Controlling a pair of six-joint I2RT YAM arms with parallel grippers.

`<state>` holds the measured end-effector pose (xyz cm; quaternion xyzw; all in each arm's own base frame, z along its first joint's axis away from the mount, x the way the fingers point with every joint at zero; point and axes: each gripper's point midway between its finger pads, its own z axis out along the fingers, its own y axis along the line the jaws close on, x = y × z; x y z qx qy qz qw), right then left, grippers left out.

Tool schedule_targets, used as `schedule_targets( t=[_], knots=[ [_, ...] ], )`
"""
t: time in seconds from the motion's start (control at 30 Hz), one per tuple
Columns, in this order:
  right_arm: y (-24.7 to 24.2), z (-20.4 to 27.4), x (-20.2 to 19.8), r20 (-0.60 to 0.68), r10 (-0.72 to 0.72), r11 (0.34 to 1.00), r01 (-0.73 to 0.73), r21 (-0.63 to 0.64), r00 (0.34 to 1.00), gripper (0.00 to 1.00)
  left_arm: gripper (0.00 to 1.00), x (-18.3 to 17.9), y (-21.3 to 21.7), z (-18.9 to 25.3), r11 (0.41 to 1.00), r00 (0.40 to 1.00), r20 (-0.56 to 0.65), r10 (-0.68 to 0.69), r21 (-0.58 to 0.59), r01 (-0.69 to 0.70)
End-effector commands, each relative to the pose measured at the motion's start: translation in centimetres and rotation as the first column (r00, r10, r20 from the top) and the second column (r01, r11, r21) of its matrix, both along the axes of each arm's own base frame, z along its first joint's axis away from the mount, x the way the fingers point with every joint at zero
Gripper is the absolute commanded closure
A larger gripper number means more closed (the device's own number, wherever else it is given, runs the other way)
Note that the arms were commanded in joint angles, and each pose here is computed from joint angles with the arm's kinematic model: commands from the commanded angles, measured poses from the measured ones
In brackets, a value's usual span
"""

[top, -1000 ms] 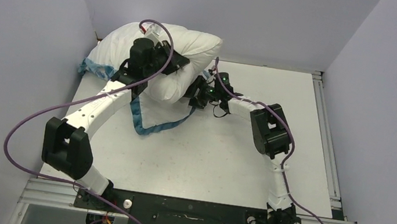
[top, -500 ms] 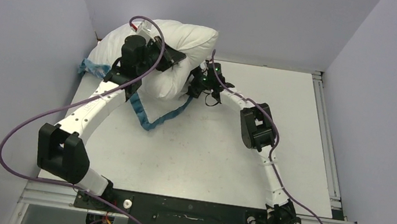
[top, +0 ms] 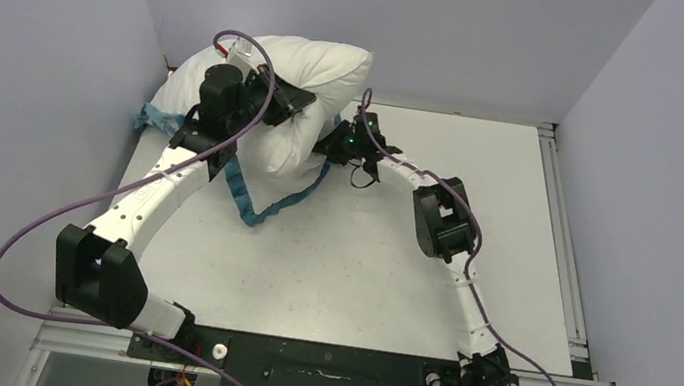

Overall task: Put the pillow into the pillowcase
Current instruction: Stuff the pillow into the pillowcase.

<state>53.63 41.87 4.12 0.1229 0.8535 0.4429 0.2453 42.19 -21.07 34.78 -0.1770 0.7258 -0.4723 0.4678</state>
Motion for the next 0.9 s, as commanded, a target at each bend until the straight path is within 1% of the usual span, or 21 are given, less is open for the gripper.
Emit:
schedule_targets(
  t=[0.0,0.07,0.1,0.13,0.2,0.3,0.37,0.43,0.53,0.6,0.67,0.7,0.73,0.77,0.8,0.83,0.87],
  knots=[
    [-3.6,10.2,1.3,0.260,-0.005,0.978,-0.050,0.205,0.966,0.95,1.00,-1.4,1.3,6.9,0.994,0.981,0.191,0.018,-0.107,0.002],
    [-4.8,13.6,0.3,0.314,0.006,0.933,-0.118,0.341,0.950,0.95,1.00,-1.3,1.6,6.2,0.995,0.983,0.180,0.024,-0.103,-0.006],
    [-5.2,14.9,-0.1,0.314,0.015,0.898,-0.151,0.413,0.949,0.95,1.00,-1.2,1.8,5.8,0.995,0.985,0.172,0.028,-0.101,-0.011],
    [-5.6,16.2,-0.5,0.354,0.035,0.871,-0.202,0.448,0.935,0.95,1.00,-1.1,1.9,5.5,0.995,0.985,0.168,0.031,-0.094,-0.015],
    [-6.3,18.6,-1.8,0.382,0.058,0.797,-0.273,0.539,0.922,0.95,1.00,-0.9,2.3,4.8,0.996,0.986,0.159,0.041,-0.078,-0.029],
    [-6.8,21.0,-4.2,0.435,0.094,0.710,-0.366,0.601,0.896,0.95,1.00,-0.4,2.9,3.8,0.998,0.988,0.143,0.056,-0.049,-0.049],
    [-7.2,21.7,-5.5,0.450,0.105,0.672,-0.397,0.625,0.887,0.95,1.00,-0.1,3.1,3.0,0.998,0.989,0.137,0.061,-0.016,-0.059],
    [-7.7,22.4,-6.3,0.466,0.107,0.638,-0.420,0.645,0.878,0.95,1.00,0.3,3.1,1.8,0.998,0.991,0.116,0.060,0.023,-0.063],
    [-7.9,23.0,-6.7,0.476,0.118,0.607,-0.443,0.660,0.871,0.95,1.00,0.8,3.2,0.1,0.995,0.994,0.093,0.055,0.079,-0.063],
    [-7.5,22.9,-6.6,0.481,0.138,0.609,-0.457,0.648,0.866,0.95,1.00,1.0,3.1,-0.7,0.993,0.995,0.086,0.048,0.104,-0.057],
    [-7.2,21.4,-5.9,0.420,0.142,0.661,-0.401,0.634,0.897,0.95,1.00,1.0,3.1,-1.1,0.993,0.996,0.080,0.046,0.108,-0.055],
    [-7.0,20.1,-5.4,0.405,0.134,0.709,-0.373,0.599,0.905,0.93,1.00,1.0,3.1,-1.2,0.993,0.996,0.081,0.046,0.107,-0.054],
    [-7.0,18.7,-4.8,0.356,0.124,0.755,-0.321,0.572,0.926,0.84,1.00,1.0,3.1,-1.3,0.993,0.996,0.080,0.044,0.105,-0.053],
    [-7.1,17.5,-4.4,0.326,0.110,0.790,-0.282,0.545,0.939,0.73,1.00,1.0,3.1,-1.4,0.993,0.996,0.078,0.045,0.105,-0.053],
    [-7.0,16.1,-4.1,0.288,0.108,0.817,-0.250,0.520,0.951,0.65,1.00,1.0,3.1,-1.4,0.993,0.996,0.077,0.046,0.103,-0.053],
    [-6.8,14.8,-3.8,0.247,0.107,0.837,-0.222,0.501,0.963,0.59,1.00,1.0,3.1,-1.5,0.994,0.996,0.075,0.045,0.101,-0.053],
    [-6.6,13.9,-3.8,0.224,0.108,0.840,-0.209,0.500,0.969,0.55,1.00,1.0,3.1,-1.5,0.994,0.996,0.076,0.044,0.098,-0.052]
  ],
)
